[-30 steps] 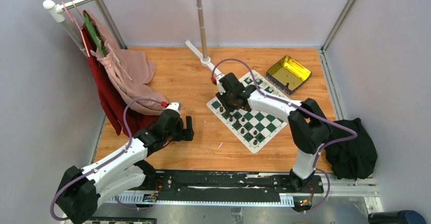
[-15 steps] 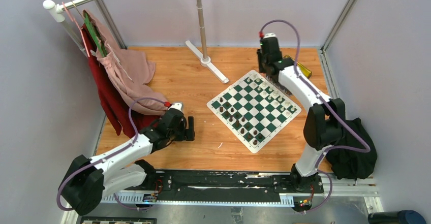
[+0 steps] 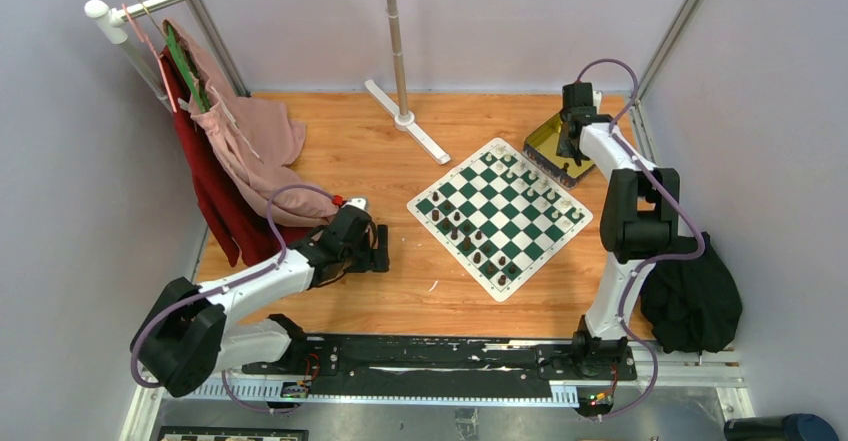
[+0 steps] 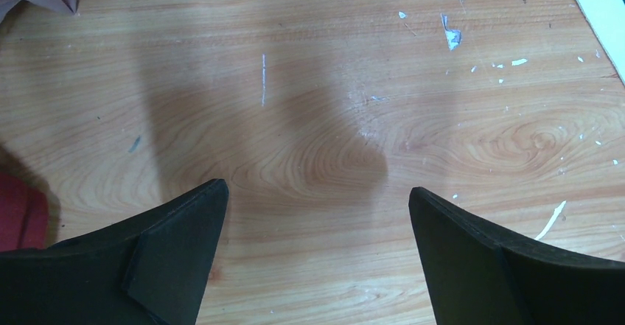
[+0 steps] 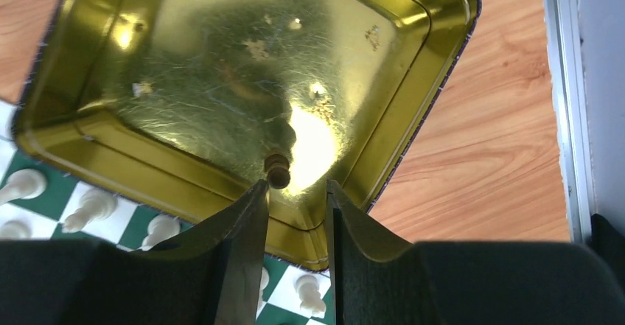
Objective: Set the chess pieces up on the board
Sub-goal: Pick up the chess piece from the storage box.
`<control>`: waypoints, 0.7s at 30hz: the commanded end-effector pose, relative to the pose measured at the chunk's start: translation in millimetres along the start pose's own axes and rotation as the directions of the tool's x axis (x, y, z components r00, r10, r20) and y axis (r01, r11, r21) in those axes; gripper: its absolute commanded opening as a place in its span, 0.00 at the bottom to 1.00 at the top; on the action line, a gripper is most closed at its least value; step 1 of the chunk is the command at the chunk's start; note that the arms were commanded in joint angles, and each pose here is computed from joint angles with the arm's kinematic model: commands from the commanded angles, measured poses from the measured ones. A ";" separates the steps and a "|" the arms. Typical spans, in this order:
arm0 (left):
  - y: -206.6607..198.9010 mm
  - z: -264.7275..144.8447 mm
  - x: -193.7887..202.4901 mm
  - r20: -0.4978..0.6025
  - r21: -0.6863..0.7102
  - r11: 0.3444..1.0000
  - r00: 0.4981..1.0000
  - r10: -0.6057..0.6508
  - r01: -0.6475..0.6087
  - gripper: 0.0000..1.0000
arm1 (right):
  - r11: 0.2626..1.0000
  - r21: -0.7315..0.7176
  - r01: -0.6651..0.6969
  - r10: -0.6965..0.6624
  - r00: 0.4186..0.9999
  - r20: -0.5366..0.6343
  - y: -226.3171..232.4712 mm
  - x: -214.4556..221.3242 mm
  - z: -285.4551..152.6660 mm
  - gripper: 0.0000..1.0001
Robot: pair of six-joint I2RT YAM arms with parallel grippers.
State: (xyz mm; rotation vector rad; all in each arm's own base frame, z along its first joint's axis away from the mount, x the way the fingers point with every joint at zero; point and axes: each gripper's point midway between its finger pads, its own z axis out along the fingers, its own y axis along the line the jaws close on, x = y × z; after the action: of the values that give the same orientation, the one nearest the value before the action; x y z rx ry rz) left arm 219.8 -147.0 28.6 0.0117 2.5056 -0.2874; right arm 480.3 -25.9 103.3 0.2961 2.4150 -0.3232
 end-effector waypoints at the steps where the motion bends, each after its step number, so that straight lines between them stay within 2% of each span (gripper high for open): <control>1: -9.7 2.7 -14.8 0.029 0.023 0.999 0.999 -0.028 0.027 1.00 | 0.998 0.016 -0.056 0.057 0.995 -0.078 -11.3 20.2 17.1 0.38; 12: -15.0 8.9 -14.8 0.014 0.029 0.999 0.999 -0.033 0.033 1.00 | 0.996 -0.040 -0.074 0.069 0.990 -0.124 3.0 29.6 31.9 0.37; 21: -18.4 11.6 -12.5 0.004 0.029 0.999 1.000 -0.029 0.029 1.00 | 0.994 -0.021 -0.106 0.102 0.986 -0.134 -12.8 30.2 38.4 0.37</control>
State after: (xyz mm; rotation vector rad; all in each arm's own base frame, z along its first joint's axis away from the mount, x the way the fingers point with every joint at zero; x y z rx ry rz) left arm 231.4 -158.9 26.4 -0.0096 2.5060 -0.3094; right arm 481.7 -39.8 66.7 0.4027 2.4853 -0.2336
